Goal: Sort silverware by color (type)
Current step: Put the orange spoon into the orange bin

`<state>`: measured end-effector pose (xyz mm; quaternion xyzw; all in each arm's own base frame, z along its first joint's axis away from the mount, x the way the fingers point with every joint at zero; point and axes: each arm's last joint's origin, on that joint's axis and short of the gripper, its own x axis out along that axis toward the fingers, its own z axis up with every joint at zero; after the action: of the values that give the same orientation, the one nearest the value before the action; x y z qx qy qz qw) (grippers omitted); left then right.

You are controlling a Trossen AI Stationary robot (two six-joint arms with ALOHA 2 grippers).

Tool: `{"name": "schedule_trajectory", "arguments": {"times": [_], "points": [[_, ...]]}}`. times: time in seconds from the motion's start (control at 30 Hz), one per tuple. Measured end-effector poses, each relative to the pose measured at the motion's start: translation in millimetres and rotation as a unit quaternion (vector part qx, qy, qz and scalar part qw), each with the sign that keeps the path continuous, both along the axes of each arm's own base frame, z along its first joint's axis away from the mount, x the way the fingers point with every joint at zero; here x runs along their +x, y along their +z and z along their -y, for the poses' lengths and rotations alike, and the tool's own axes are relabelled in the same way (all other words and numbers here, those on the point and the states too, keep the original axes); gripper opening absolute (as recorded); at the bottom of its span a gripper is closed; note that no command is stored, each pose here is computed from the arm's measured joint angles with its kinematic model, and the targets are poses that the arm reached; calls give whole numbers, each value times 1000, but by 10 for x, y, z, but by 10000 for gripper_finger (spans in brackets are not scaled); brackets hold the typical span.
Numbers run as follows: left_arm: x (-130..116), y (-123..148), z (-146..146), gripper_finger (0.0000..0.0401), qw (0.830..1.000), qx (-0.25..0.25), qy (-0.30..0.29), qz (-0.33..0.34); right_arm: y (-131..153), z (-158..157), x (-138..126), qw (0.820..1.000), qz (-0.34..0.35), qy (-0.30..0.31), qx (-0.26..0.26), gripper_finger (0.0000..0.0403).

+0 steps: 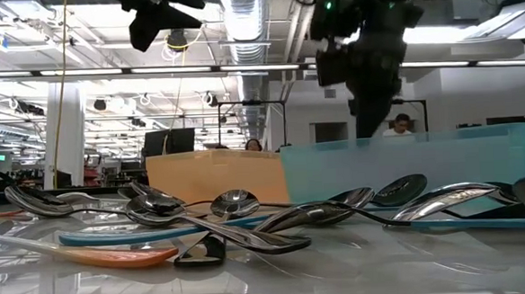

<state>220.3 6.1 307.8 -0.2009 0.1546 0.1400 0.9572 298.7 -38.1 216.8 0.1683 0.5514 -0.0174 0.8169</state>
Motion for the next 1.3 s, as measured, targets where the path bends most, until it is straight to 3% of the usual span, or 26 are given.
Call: {"name": "schedule_trajectory", "arguments": {"times": [0.2,0.4,0.63,0.73,1.0,1.17,1.3], "points": [[-70,-148,13,139,996,-11,-9,-84,452,-4,-188,997,80,-10,-11,103],[-157,-317,147,139,981,-31,-53,-182,853,-49,-472,987,154,-37,-6,102],[-195,-481,331,139,966,-33,-21,-256,1152,-92,-756,974,220,-49,-9,102],[-169,-508,382,139,966,-49,-12,-255,1247,-108,-818,966,253,-45,-13,102],[-186,-312,478,139,985,-9,-43,-166,1586,-90,-860,913,404,-38,-37,102],[-308,-214,494,139,986,24,-69,-149,1804,-20,-887,865,496,-48,-60,102],[-375,-183,497,139,984,55,-78,-147,1896,26,-919,842,531,-56,-72,102]]}}
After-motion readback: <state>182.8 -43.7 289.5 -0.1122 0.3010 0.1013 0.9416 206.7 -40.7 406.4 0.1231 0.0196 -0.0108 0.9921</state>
